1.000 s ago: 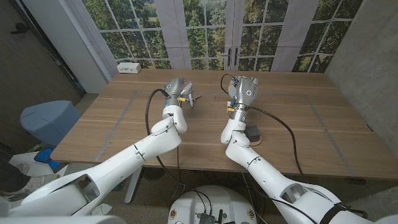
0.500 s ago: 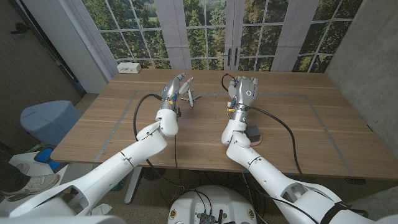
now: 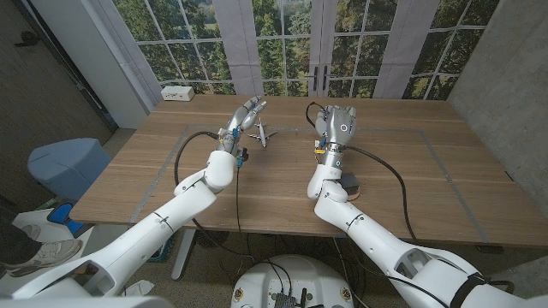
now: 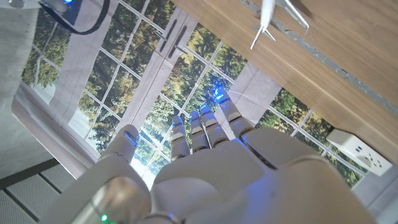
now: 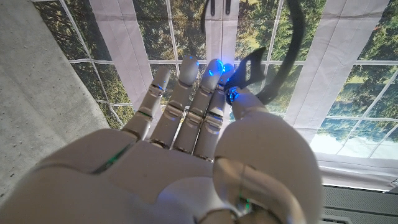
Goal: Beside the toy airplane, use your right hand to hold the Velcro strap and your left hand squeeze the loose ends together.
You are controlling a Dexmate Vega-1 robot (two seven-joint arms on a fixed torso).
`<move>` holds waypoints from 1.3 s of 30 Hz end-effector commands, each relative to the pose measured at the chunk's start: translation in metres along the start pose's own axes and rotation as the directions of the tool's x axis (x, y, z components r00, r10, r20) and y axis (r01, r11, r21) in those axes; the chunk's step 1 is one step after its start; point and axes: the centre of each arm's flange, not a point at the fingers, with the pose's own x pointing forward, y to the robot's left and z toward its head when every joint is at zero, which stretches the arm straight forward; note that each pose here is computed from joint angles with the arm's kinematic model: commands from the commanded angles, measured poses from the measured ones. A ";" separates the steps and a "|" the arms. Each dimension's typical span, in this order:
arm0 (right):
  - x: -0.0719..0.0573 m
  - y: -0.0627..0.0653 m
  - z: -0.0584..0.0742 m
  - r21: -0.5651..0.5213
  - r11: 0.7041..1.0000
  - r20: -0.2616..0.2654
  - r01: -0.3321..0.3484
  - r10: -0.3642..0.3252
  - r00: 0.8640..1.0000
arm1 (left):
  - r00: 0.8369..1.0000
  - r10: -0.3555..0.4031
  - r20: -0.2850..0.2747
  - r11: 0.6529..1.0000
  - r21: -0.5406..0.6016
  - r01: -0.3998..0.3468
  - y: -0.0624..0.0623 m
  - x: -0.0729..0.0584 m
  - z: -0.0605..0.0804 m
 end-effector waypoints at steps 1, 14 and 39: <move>0.002 -0.005 -0.003 -0.045 0.997 0.026 -0.059 0.060 0.998 | 0.986 -0.099 0.131 0.970 -0.208 0.125 0.003 0.003 0.002; 0.009 -0.004 -0.002 -0.241 0.938 0.007 -0.248 0.257 0.966 | 0.979 -0.122 0.163 0.963 -0.221 0.157 0.001 0.003 0.005; 0.015 -0.002 0.004 -0.373 0.813 -0.043 -0.447 0.466 0.884 | 0.977 -0.125 0.172 0.962 -0.220 0.161 0.002 0.000 0.008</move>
